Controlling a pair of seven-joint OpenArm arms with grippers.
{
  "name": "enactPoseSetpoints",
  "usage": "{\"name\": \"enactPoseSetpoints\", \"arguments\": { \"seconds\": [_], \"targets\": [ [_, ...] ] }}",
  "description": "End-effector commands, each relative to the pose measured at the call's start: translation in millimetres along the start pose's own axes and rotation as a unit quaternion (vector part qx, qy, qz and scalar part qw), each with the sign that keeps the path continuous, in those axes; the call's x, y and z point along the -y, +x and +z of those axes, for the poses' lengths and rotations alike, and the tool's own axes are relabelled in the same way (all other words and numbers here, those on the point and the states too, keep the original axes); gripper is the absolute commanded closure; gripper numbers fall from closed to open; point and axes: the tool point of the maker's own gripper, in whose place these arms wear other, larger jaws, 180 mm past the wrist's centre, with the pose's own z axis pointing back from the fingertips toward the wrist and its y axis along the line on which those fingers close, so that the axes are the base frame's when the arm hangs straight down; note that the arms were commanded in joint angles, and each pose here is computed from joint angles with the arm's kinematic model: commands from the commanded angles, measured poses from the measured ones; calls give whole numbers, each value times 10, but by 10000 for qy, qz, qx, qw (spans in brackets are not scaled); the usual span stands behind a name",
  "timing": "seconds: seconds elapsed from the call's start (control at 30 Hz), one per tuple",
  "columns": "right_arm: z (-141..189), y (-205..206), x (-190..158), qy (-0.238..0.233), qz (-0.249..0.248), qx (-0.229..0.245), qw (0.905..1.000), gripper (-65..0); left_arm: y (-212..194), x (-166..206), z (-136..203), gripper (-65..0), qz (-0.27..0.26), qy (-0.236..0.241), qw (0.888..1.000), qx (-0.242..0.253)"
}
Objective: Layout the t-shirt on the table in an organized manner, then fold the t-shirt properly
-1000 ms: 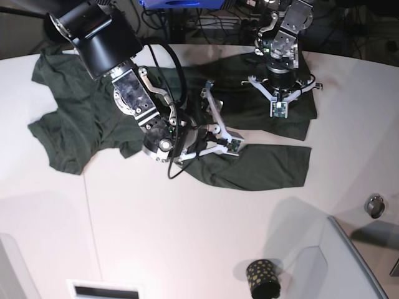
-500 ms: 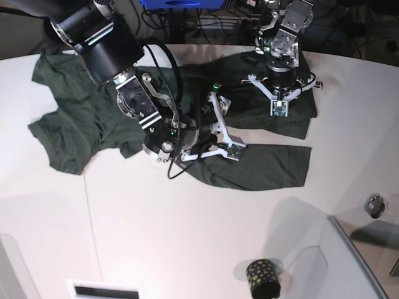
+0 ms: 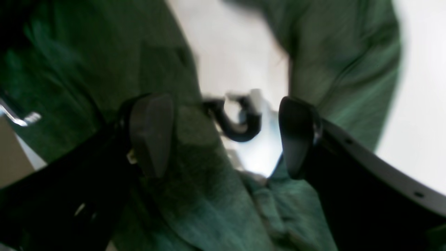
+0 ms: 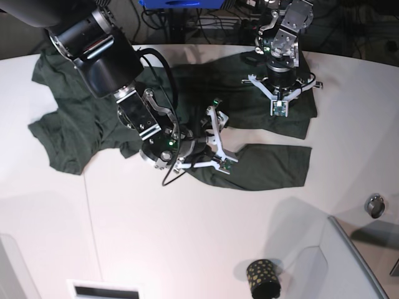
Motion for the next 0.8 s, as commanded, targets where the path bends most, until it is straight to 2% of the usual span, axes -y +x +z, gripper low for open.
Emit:
{"name": "enactPoseSetpoints", "arguments": {
  "seconds": [0.0, 0.07, 0.4, 0.47, 0.6, 0.63, 0.77],
  "targets": [
    [48, 252, 60, -26, 39, 367, 9993, -390, -178, 45, 30, 0, 70, -128, 9992, -376],
    [22, 240, 50, 6, -1, 413, 9991, -353, -178, 45, 30, 0, 70, -128, 9992, -376],
    [-62, 191, 111, 53, -152, 489, 9987, -335, -178, 45, 30, 0, 70, -128, 9992, -376],
    [-68, 186, 127, 52, -163, 483, 9987, -279, -178, 45, 30, 0, 70, -128, 9992, -376],
    [20, 215, 340, -122, -519, 660, 9964, -104, -184, 45, 29, 0, 67, -127, 9992, -383],
    [34, 212, 374, -149, -593, 690, 9957, -80, -184, 45, 29, 0, 67, -127, 9992, -383],
    [70, 221, 437, -209, -672, 736, 9948, -74, -179, 44, 26, 0, 69, -125, 9992, -384]
  ]
}}
